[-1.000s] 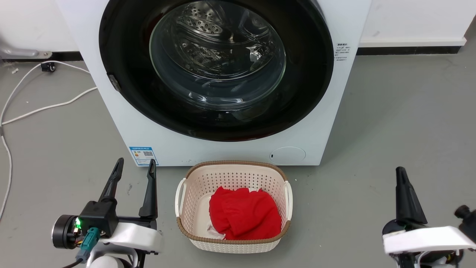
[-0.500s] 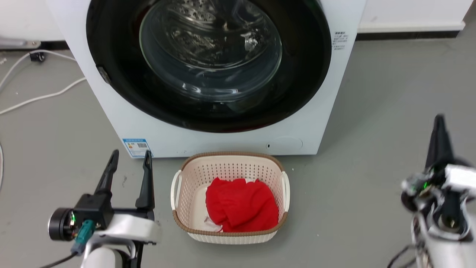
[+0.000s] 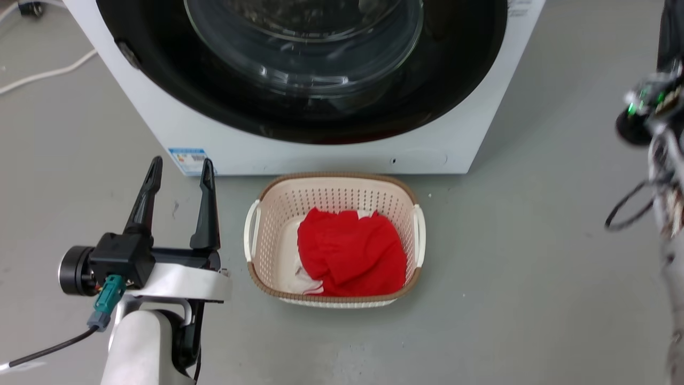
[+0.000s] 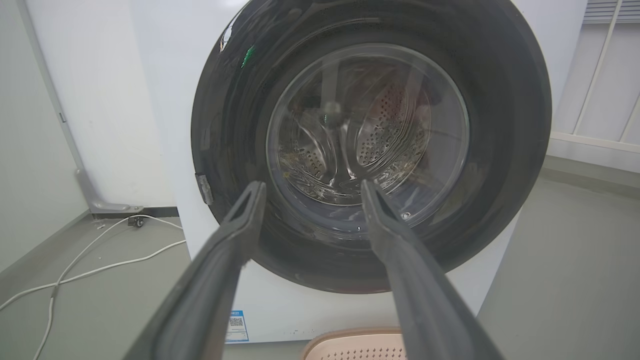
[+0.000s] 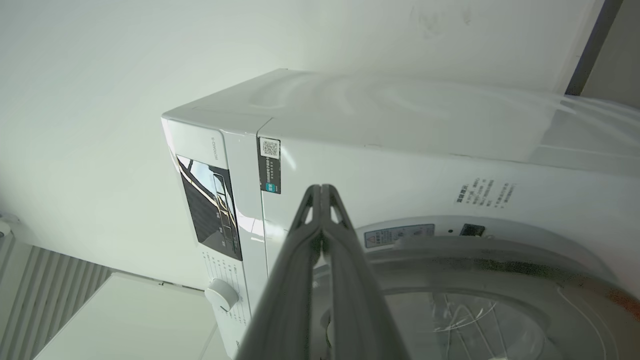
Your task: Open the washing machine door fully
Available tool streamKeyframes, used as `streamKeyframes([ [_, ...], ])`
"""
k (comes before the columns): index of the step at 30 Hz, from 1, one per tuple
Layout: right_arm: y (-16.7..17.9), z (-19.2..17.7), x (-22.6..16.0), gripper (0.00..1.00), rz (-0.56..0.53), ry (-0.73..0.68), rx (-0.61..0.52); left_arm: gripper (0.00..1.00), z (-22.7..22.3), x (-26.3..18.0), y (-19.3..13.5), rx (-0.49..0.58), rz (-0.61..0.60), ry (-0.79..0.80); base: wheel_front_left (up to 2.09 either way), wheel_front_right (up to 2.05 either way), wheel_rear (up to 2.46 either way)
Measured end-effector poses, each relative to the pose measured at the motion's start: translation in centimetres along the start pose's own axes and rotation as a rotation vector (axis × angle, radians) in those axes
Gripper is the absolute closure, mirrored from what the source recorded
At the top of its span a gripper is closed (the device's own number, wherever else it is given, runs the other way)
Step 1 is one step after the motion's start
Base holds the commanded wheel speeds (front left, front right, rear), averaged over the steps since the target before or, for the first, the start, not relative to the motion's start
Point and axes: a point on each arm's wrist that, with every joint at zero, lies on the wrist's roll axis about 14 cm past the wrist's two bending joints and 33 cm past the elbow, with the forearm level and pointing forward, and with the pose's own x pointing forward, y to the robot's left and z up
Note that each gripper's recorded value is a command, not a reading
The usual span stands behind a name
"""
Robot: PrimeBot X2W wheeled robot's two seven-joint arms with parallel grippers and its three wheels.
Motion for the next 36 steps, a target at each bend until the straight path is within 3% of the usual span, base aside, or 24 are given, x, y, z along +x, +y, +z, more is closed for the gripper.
streamKeyframes([
  [10, -0.6, -7.9, 6.4, 1.00, -0.078, 0.366, -0.222, 0.00, -1.9, 1.5, 1.1, 0.007, 0.016, 0.026, 0.00, 0.00, 0.00],
  [18, -2.5, -12.4, 8.6, 1.00, -0.154, 0.535, -0.337, 0.00, -3.3, 2.3, 1.6, 0.016, 0.020, 0.043, 0.00, 0.00, 0.00],
  [27, -4.7, -14.1, 10.3, 1.00, -0.187, 0.600, -0.474, 0.00, -5.1, 2.6, 2.3, 0.019, 0.035, 0.078, 0.00, 0.00, 0.00],
  [36, -5.2, -15.2, 8.5, 1.00, -0.233, 0.765, -0.444, 0.00, -5.0, 2.9, 2.0, 0.017, 0.026, 0.072, 0.00, 0.00, 0.00],
])
